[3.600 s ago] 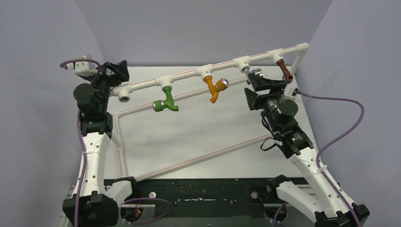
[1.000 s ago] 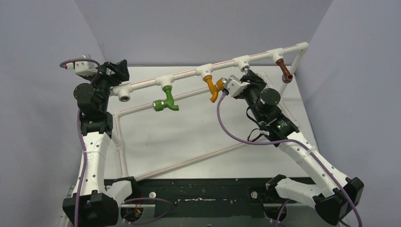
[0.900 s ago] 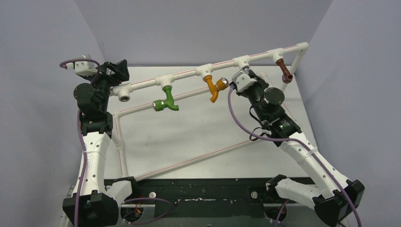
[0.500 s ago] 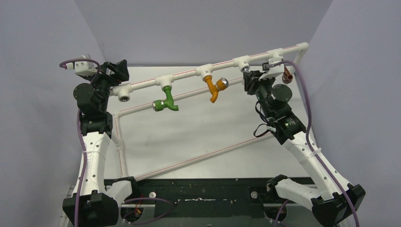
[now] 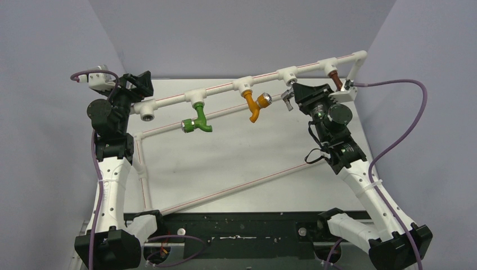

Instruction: Install the water faucets

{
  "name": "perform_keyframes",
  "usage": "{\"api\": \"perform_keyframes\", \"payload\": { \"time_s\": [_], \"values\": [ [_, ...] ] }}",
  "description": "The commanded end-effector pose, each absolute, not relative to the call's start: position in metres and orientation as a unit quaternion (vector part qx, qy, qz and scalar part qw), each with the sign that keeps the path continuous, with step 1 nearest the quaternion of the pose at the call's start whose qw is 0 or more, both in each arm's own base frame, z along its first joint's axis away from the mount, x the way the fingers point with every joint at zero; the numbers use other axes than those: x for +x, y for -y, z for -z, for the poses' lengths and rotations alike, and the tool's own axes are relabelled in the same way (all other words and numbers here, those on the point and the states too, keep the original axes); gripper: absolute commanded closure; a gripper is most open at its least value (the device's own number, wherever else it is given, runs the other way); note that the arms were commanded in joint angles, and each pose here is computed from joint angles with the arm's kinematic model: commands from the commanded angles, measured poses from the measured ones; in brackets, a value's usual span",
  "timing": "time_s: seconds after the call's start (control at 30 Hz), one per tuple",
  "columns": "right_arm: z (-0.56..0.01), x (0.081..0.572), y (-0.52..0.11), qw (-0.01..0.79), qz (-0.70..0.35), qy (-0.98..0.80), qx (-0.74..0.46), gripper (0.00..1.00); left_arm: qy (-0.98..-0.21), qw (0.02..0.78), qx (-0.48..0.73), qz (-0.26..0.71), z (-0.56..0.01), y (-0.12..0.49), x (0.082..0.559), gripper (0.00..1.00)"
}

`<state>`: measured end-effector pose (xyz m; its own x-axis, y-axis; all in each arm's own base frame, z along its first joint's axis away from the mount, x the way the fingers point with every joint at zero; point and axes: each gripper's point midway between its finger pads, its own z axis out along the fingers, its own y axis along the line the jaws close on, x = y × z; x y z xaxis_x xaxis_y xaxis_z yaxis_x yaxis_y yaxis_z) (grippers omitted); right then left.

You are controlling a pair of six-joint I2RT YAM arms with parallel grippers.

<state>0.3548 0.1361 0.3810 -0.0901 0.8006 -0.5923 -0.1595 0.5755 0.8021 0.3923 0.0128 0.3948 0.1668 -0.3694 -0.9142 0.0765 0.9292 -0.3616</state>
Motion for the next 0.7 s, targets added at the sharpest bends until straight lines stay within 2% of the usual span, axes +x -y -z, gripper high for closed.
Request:
{"api": "perform_keyframes", "payload": {
  "time_s": [0.0,0.23,0.43,0.53,0.67],
  "values": [
    [-0.450,0.329,-0.137,0.577,-0.562,-0.490,0.334,1.00,-0.778,0.588,-0.167,0.146,-0.248,-0.012,0.393,0.10],
    [-0.454,0.323,-0.131,0.501,-0.634,-0.427,0.406,1.00,-0.778,0.587,-0.167,0.148,-0.247,-0.011,0.393,0.10],
    [-0.460,0.320,-0.134,0.514,-0.617,-0.445,0.395,0.99,-0.778,0.587,-0.167,0.147,-0.247,-0.012,0.393,0.10],
    [-0.454,0.318,-0.133,0.529,-0.595,-0.465,0.386,0.80,-0.778,0.588,-0.168,0.146,-0.247,-0.012,0.393,0.10],
    [-0.447,0.315,-0.132,0.559,-0.555,-0.500,0.360,0.44,-0.778,0.588,-0.167,0.146,-0.247,-0.012,0.393,0.10]
  ]
}}
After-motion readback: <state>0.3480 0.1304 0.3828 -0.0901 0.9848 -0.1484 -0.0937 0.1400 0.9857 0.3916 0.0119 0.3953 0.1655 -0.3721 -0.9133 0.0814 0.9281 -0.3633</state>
